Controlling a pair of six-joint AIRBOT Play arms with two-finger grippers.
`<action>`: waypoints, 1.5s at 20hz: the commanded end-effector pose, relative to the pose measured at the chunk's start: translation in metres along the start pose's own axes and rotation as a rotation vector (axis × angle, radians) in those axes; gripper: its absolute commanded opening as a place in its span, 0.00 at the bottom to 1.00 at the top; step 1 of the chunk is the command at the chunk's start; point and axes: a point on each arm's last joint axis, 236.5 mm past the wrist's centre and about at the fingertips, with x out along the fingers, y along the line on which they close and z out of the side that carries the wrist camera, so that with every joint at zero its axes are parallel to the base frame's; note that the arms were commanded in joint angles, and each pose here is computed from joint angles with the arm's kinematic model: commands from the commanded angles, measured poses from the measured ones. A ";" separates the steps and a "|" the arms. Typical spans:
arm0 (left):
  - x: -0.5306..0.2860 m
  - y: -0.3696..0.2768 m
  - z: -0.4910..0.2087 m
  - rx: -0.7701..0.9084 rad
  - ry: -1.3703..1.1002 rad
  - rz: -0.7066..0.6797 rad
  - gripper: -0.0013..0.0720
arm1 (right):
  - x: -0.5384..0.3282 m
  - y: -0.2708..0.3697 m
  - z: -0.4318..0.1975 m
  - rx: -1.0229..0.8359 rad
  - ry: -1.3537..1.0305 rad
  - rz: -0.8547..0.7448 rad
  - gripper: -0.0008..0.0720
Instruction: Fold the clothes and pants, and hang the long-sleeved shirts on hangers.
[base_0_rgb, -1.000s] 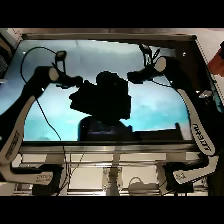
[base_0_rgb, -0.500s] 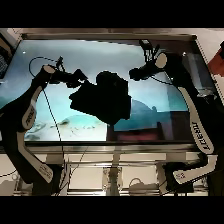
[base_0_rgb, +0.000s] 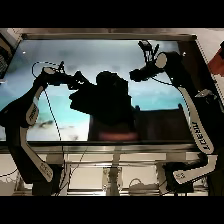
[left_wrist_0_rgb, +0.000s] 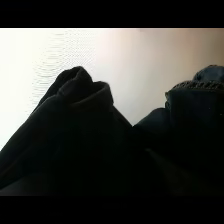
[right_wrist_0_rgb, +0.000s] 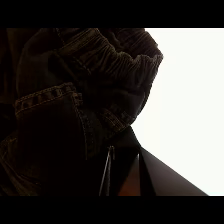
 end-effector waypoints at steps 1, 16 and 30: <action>-0.010 0.004 -0.011 -0.019 0.063 -0.011 0.71 | 0.000 0.000 0.000 0.000 0.002 0.001 0.31; 0.027 -0.006 -0.009 0.036 -0.001 0.023 0.26 | 0.000 0.000 0.002 0.001 -0.006 0.001 0.31; -0.264 0.016 0.015 0.338 -0.204 0.527 0.07 | 0.015 0.070 0.028 -0.031 0.087 0.184 0.68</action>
